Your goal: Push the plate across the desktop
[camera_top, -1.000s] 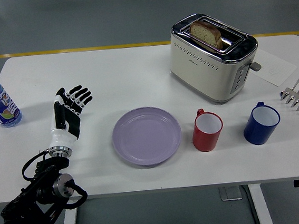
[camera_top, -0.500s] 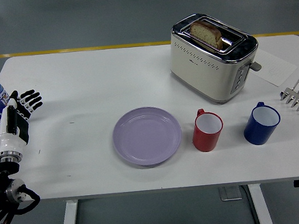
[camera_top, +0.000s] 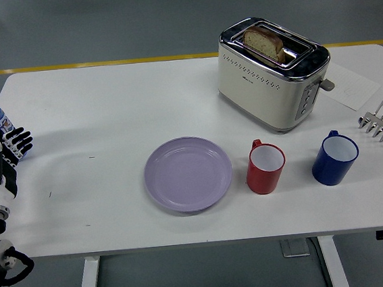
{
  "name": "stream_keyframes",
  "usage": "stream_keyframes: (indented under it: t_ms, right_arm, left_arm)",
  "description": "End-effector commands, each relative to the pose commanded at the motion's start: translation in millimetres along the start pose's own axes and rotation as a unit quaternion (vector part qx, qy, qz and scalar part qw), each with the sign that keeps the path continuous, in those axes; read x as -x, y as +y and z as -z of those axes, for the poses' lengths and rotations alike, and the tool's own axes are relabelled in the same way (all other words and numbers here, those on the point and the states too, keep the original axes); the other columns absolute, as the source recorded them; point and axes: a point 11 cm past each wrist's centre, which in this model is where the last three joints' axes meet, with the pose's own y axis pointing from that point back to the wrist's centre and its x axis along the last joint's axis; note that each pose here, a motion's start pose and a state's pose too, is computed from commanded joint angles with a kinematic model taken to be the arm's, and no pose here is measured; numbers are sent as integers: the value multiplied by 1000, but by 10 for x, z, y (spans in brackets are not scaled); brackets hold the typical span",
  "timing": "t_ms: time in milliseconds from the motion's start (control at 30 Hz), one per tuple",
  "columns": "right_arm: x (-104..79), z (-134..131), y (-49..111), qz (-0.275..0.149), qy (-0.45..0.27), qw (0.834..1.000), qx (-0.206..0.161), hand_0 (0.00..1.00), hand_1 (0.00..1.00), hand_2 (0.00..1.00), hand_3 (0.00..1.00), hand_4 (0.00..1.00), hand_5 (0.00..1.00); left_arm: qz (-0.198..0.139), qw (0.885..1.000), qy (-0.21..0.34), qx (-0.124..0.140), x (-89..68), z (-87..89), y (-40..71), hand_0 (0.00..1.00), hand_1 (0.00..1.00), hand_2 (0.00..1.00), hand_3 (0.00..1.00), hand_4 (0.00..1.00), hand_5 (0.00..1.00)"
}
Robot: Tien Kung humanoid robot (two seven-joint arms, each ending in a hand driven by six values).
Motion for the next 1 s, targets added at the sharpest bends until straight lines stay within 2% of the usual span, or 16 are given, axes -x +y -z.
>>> stream_keyframes:
  t_ms: [400, 1000]
  right_arm:
    - [7, 7, 2, 1, 4, 1000, 1, 690, 679, 697, 613, 494, 223]
    - [8, 14, 3, 0, 11, 1000, 1, 691, 678, 696, 613, 491, 220]
  left_arm:
    - [-31, 999, 15, 10, -123, 3, 29, 704, 713, 659, 591, 529, 998]
    - [-35, 999, 17, 12, -169, -6, 48, 704, 707, 654, 583, 530, 998]
